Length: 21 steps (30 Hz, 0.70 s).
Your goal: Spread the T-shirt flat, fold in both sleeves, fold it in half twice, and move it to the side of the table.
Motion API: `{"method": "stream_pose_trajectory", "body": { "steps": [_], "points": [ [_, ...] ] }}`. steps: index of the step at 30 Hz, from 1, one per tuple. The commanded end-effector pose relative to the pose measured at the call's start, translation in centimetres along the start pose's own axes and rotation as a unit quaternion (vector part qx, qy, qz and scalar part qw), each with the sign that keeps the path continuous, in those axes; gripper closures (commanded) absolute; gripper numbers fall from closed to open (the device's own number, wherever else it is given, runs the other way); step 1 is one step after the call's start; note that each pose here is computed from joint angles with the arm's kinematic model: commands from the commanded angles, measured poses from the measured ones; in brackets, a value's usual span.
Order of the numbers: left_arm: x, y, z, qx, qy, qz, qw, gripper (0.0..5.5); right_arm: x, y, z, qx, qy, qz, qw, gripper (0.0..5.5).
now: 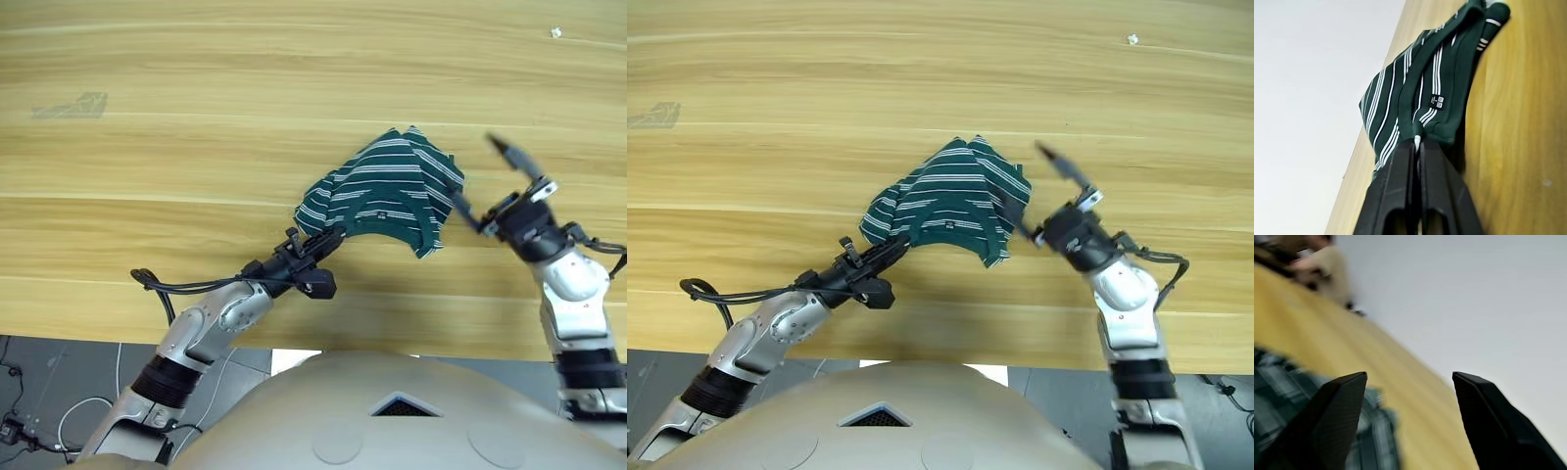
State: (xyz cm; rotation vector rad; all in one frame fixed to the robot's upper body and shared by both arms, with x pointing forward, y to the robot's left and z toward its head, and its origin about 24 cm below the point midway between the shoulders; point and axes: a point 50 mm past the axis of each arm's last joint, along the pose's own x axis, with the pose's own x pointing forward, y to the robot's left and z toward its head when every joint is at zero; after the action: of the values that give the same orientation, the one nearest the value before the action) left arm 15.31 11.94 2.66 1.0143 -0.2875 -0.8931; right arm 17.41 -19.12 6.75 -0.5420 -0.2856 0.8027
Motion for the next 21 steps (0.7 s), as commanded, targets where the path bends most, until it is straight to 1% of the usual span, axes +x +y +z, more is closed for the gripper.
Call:
{"method": "stream_pose_trajectory", "body": {
  "steps": [1, 3, 7, 13, 21],
  "points": [
    [-0.8, 1.4, 1.1, 0.000, -0.002, 0.028, 1.000, 5.48, -2.1, 2.1, 0.2, 0.035, 0.046, 0.121, 0.991, 2.27],
    [-1.2, 2.5, 1.8, -0.005, -0.008, 0.051, 0.999, 5.48, -2.7, 2.5, 0.1, 0.047, 0.062, 0.143, 0.987, 2.27],
    [-1.5, 4.1, 2.4, -0.014, -0.011, 0.095, 0.995, 5.48, -3.1, 2.9, -0.6, 0.032, 0.092, 0.164, 0.982, 2.27],
    [-1.7, 4.6, 3.1, -0.044, -0.024, 0.111, 0.993, 5.48, -2.5, 2.2, -2.0, -0.019, 0.124, 0.131, 0.983, 2.27],
    [-1.6, 4.6, 3.2, -0.054, -0.031, 0.112, 0.992, 5.48, -1.6, 2.9, -2.4, -0.031, 0.122, 0.116, 0.985, 2.27]
  ]
}}
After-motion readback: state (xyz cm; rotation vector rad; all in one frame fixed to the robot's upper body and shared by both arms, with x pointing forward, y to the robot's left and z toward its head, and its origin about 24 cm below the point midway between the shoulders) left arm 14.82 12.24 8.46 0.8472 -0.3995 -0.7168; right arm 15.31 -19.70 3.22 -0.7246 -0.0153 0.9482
